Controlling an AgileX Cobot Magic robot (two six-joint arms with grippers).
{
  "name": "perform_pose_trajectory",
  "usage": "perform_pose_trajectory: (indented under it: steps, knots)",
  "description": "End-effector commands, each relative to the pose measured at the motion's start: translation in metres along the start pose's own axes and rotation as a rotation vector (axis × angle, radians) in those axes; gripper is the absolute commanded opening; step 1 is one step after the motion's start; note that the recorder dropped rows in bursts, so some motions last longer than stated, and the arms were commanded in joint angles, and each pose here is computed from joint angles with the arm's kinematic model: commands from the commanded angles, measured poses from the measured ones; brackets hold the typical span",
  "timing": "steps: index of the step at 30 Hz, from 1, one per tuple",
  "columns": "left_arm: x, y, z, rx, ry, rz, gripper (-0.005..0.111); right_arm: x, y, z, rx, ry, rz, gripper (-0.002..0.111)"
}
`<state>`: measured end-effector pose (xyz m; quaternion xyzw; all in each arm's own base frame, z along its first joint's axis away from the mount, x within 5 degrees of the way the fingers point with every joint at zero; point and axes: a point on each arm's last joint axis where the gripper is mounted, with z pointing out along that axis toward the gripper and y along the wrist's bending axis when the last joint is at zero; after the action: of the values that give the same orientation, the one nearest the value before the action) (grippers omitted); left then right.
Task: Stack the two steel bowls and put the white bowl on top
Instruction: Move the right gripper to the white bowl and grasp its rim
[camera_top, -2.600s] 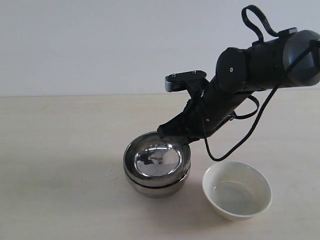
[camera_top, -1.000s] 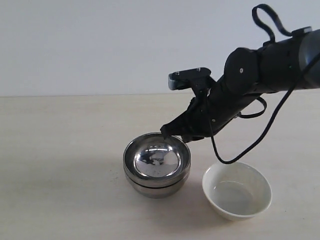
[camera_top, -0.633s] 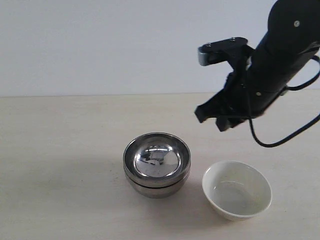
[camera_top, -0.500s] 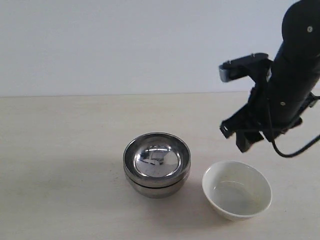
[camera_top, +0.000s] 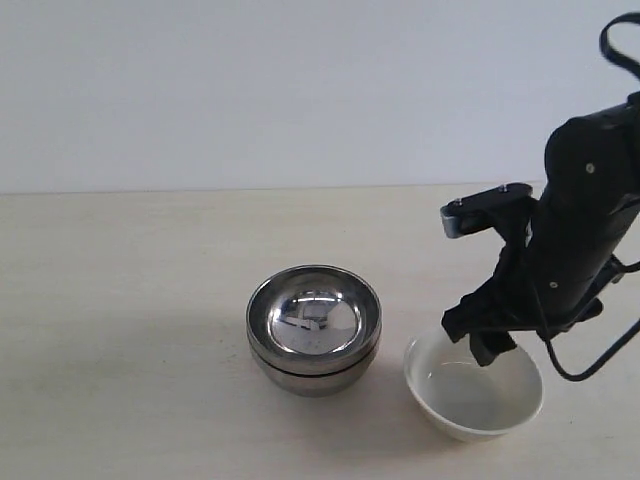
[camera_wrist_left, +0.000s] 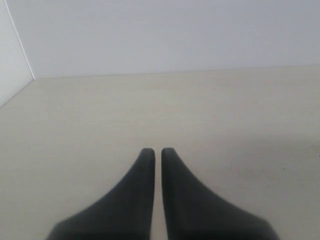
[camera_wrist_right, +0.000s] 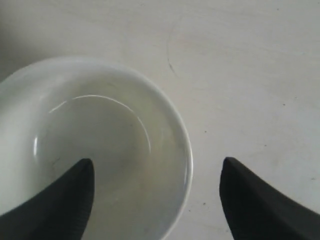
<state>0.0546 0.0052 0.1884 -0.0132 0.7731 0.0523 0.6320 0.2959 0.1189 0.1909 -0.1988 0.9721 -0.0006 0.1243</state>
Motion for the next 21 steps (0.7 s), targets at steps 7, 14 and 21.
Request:
perform_pose_trajectory:
  steps: [7, 14, 21]
  knots:
    - [0.001, 0.0, 0.0, 0.0, 0.001, -0.014, 0.004, -0.002, -0.002, 0.056, 0.025, 0.056, 0.013, 0.059]
    - [0.001, 0.0, 0.0, 0.0, 0.001, -0.014, 0.004, -0.002, -0.001, 0.071, 0.019, 0.068, -0.036, 0.045]
    - [0.001, 0.0, 0.0, 0.0, 0.001, -0.014, 0.004, -0.004, -0.001, 0.064, 0.019, 0.041, -0.061, 0.0]
